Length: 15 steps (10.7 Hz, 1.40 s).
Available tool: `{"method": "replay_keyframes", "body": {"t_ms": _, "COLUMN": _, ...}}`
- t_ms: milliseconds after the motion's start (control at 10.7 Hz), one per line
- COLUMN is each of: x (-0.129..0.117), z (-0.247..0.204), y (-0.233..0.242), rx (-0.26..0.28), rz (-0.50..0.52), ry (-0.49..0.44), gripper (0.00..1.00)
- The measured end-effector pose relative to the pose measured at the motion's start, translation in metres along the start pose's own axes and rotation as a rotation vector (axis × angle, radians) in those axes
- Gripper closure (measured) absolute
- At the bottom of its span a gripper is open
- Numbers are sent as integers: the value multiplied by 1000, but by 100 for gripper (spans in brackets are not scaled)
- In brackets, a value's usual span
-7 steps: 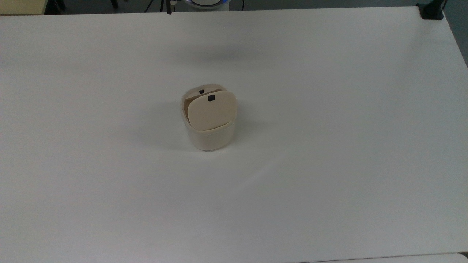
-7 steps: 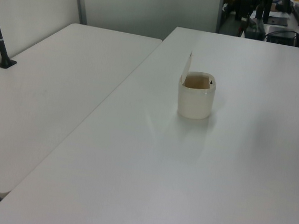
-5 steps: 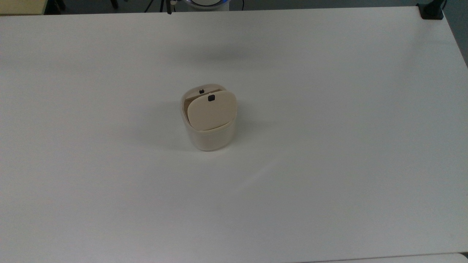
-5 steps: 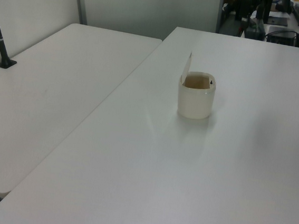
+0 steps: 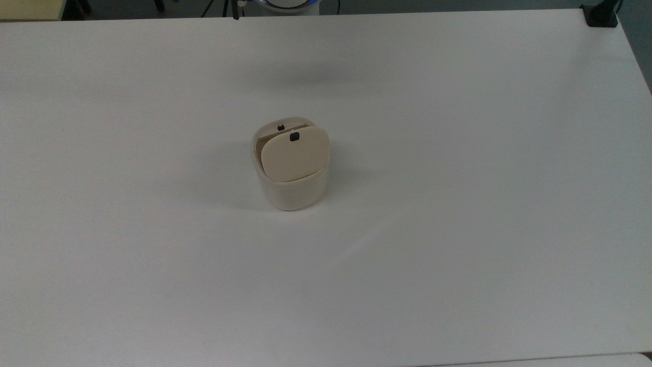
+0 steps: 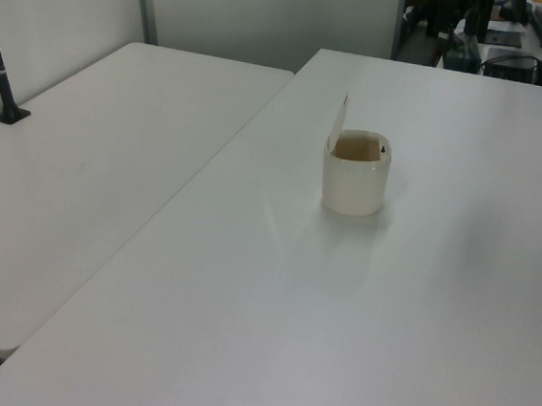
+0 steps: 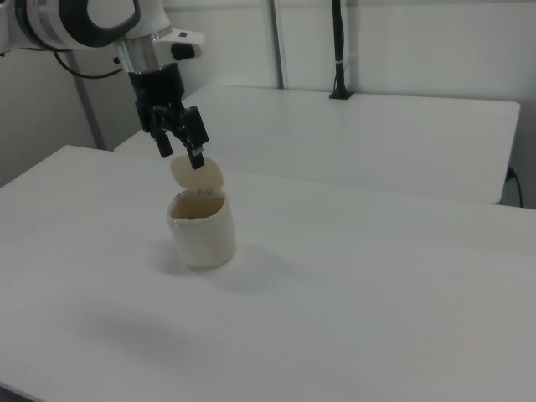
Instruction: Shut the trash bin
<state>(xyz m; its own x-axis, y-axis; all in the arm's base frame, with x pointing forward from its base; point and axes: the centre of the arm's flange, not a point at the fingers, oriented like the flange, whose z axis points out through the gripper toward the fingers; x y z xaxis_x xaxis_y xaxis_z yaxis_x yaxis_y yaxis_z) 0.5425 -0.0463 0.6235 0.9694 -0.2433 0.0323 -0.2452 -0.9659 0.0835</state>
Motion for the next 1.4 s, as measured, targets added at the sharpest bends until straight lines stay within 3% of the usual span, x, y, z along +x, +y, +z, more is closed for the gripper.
{"method": "replay_keyframes", "body": {"t_ms": 280, "x": 0, "z": 0, "y": 0, "rx": 0, "rz": -14, "ry": 0, "gripper": 0}}
{"method": "replay_keyframes", "body": {"t_ms": 747, "x": -3, "z": 2, "y": 1, "rx": -3, "rz": -126, "ry": -27, "gripper": 0}}
{"method": "replay_keyframes", "body": {"t_ms": 934, "x": -3, "z": 2, "y": 1, "rx": -3, "rz": -158, "ry": -27, "gripper": 7}}
{"method": "replay_keyframes", "body": {"t_ms": 1027, "x": -3, "z": 3, "y": 2, "rx": -2, "rz": -186, "ry": -27, "gripper": 15}}
{"method": "replay_keyframes", "body": {"t_ms": 1400, "x": -2, "z": 4, "y": 9, "rx": -1, "rz": -223, "ry": -30, "gripper": 81}}
